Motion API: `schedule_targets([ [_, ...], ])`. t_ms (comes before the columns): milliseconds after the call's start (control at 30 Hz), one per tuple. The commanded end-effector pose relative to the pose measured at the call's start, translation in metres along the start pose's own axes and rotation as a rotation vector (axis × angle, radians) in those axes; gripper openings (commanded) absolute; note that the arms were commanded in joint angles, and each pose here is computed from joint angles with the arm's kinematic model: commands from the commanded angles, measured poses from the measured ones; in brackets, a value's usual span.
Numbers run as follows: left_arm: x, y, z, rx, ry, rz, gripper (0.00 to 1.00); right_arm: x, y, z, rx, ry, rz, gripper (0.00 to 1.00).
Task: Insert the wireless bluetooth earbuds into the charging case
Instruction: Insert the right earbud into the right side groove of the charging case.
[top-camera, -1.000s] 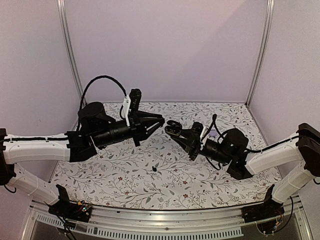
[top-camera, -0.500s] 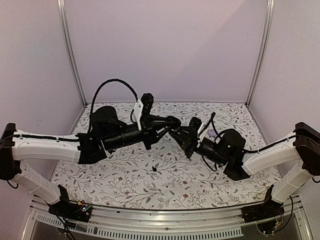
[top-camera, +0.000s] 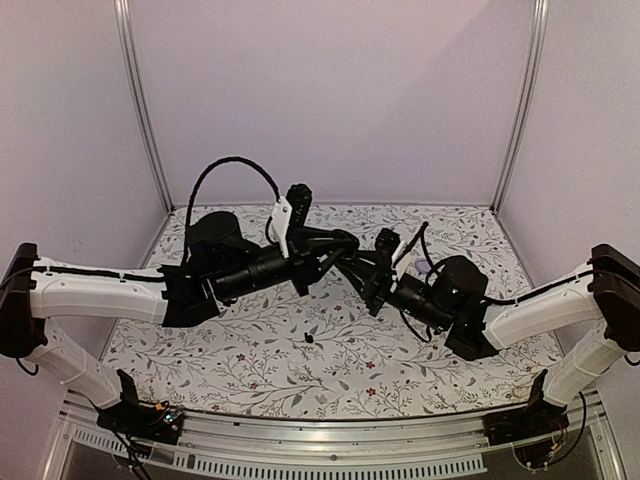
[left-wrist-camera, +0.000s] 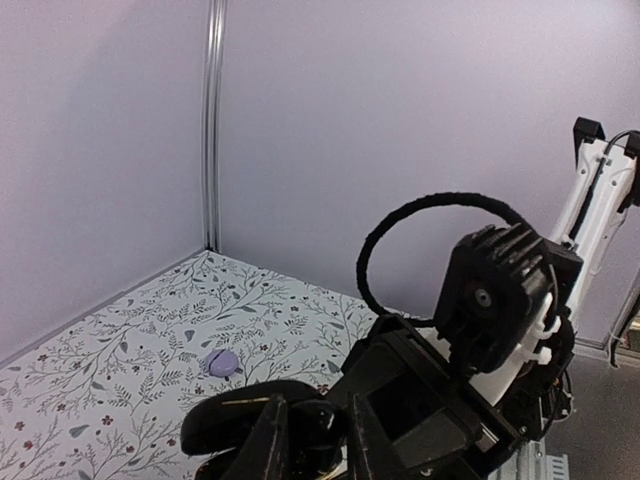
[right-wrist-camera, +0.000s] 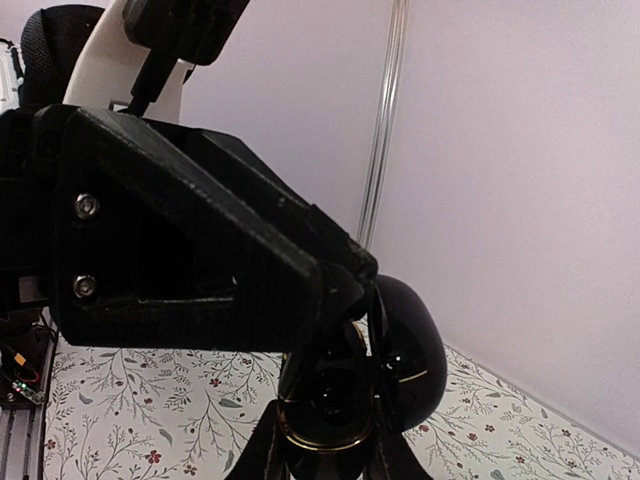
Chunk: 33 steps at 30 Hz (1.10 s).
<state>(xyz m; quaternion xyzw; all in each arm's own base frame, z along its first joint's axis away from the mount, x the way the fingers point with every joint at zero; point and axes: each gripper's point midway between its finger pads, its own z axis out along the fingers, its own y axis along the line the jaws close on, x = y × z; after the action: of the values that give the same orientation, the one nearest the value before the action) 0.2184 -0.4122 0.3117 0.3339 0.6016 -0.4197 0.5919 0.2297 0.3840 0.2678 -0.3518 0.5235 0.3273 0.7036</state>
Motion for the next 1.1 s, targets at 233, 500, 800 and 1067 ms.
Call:
schedule_targets([
  [233, -0.012, 0.001, 0.007, -0.035, -0.053, 0.019, 0.17, -0.023, 0.0, 0.003, 0.017, -0.045, 0.055, 0.0],
  [500, -0.01, 0.001, 0.008, -0.036, -0.056, 0.017, 0.17, -0.024, 0.003, 0.004, 0.011, -0.045, 0.073, 0.0],
  [800, -0.008, 0.0, 0.011, -0.033, -0.056, 0.014, 0.17, -0.027, 0.003, 0.005, 0.008, -0.051, 0.107, 0.0],
  [1067, -0.005, 0.006, 0.013, -0.063, -0.055, 0.01, 0.17, -0.03, 0.004, 0.006, -0.004, -0.058, 0.109, 0.0],
])
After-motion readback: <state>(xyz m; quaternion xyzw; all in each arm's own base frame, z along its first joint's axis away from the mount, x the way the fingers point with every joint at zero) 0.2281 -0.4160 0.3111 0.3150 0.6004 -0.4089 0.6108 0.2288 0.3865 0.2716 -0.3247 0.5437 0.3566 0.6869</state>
